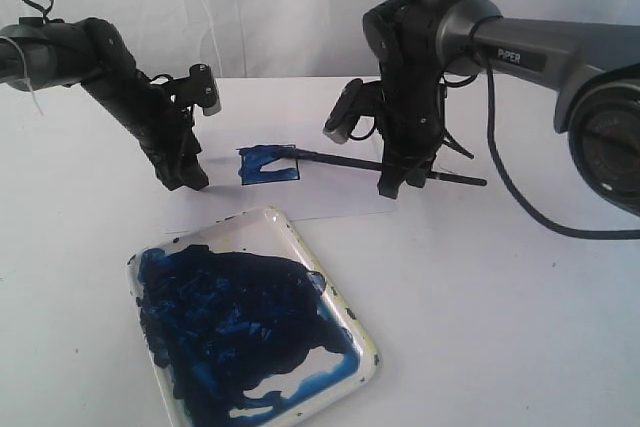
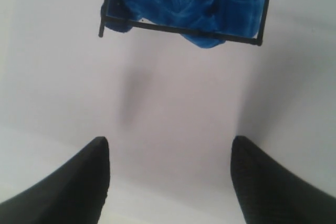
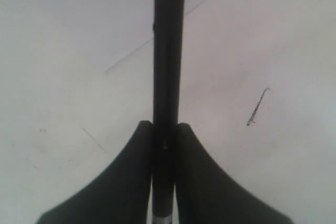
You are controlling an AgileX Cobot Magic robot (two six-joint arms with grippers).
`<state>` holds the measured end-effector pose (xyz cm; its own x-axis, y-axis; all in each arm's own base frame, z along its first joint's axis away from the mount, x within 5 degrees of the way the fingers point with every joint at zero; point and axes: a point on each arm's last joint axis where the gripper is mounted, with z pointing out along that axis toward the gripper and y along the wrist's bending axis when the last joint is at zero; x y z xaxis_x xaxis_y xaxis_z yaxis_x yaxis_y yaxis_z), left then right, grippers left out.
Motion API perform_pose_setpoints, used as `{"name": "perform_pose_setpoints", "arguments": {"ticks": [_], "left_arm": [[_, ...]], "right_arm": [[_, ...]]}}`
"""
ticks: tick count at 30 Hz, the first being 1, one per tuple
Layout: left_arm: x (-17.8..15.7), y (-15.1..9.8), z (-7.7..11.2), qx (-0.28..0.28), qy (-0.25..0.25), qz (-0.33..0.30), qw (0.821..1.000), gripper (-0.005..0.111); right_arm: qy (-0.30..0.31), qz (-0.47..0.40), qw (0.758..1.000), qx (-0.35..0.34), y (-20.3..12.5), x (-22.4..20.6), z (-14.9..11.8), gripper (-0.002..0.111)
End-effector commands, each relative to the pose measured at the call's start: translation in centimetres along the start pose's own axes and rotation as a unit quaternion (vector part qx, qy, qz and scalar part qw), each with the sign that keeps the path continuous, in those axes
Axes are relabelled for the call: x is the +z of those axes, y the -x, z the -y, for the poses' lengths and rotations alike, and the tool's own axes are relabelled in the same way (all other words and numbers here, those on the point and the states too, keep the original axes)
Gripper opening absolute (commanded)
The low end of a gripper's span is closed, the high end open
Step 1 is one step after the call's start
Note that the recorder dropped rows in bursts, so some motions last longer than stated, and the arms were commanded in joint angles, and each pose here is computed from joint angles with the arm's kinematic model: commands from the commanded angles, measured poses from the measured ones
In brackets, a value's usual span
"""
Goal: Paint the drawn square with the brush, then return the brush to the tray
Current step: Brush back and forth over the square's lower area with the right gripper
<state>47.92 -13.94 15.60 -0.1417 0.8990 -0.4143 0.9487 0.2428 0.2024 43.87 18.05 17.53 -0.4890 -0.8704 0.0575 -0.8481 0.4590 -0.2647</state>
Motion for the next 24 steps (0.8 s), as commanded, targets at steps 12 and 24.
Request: {"name": "perform_pose_setpoints", "arguments": {"ticks": [12, 24], "left_arm": [[1.3, -0.7, 0.5, 0.002, -0.020, -0.015, 1.000, 0.069], [1.2, -0.7, 0.5, 0.002, -0.020, -0.015, 1.000, 0.069]], "right_arm": [[0.038, 0.029, 0.998, -0.044, 0.7, -1.2, -1.3, 0.000], [0.005, -0.005, 0.998, -0.059, 0.4, -0.3, -0.8, 0.000]]}}
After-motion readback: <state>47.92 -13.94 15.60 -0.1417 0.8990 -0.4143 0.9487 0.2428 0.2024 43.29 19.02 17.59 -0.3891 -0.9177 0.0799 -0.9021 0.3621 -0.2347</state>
